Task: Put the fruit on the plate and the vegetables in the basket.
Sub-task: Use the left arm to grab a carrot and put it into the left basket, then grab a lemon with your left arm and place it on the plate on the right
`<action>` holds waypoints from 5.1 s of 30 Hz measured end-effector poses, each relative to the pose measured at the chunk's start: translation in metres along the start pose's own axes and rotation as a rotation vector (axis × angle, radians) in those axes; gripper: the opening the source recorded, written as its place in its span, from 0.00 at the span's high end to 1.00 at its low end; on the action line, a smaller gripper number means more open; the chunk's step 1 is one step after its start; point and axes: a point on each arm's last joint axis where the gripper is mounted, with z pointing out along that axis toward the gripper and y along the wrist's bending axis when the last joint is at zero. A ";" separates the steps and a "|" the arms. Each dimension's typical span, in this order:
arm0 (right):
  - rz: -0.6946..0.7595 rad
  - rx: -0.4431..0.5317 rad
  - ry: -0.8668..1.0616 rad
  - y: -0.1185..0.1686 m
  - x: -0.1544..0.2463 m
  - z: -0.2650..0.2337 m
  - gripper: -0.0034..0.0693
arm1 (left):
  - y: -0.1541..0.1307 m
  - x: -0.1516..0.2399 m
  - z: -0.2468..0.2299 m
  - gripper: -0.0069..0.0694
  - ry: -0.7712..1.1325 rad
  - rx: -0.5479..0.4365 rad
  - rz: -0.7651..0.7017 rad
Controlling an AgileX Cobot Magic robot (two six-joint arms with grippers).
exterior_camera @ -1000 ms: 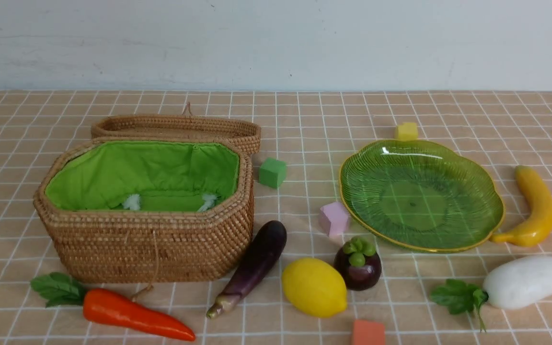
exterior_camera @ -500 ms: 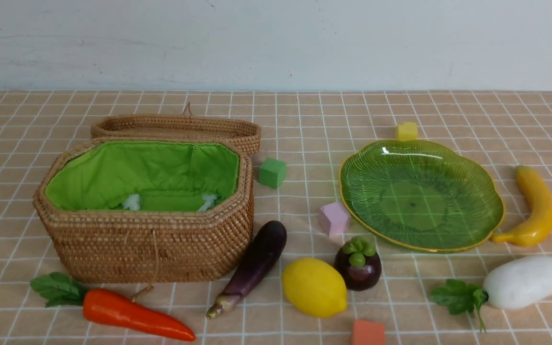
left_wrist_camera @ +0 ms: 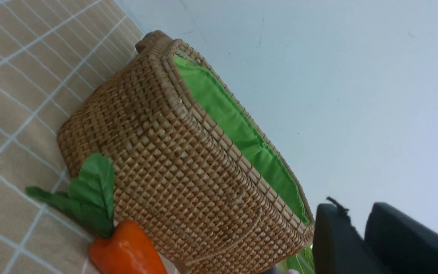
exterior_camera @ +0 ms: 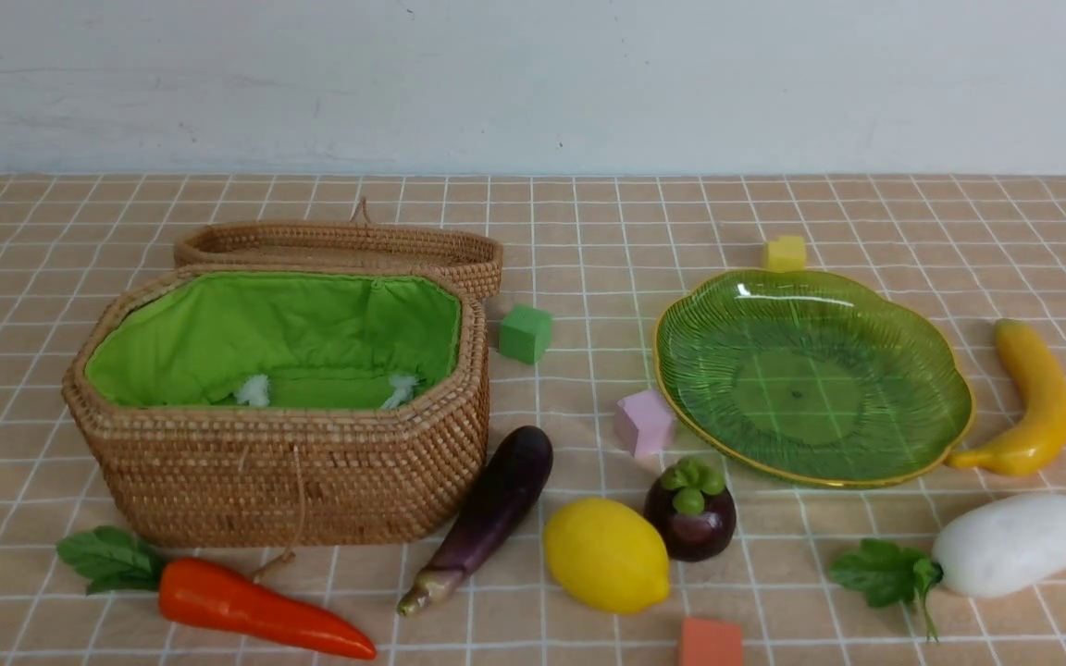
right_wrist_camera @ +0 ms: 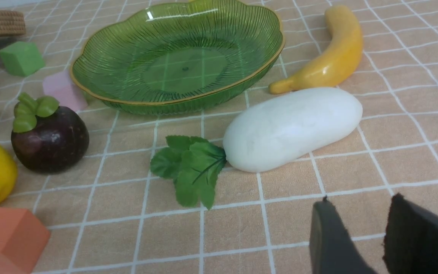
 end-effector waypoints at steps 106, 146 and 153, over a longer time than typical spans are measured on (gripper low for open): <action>-0.091 -0.780 0.044 0.086 -0.186 -0.090 0.81 | -0.149 0.018 0.319 0.39 0.840 0.076 1.919; -0.204 -0.617 0.329 0.071 -0.169 -0.098 0.79 | -0.147 0.217 0.279 0.07 1.430 0.668 2.027; -0.225 -0.621 0.323 0.071 -0.169 -0.098 0.78 | -0.140 0.222 0.282 0.15 1.459 0.664 1.957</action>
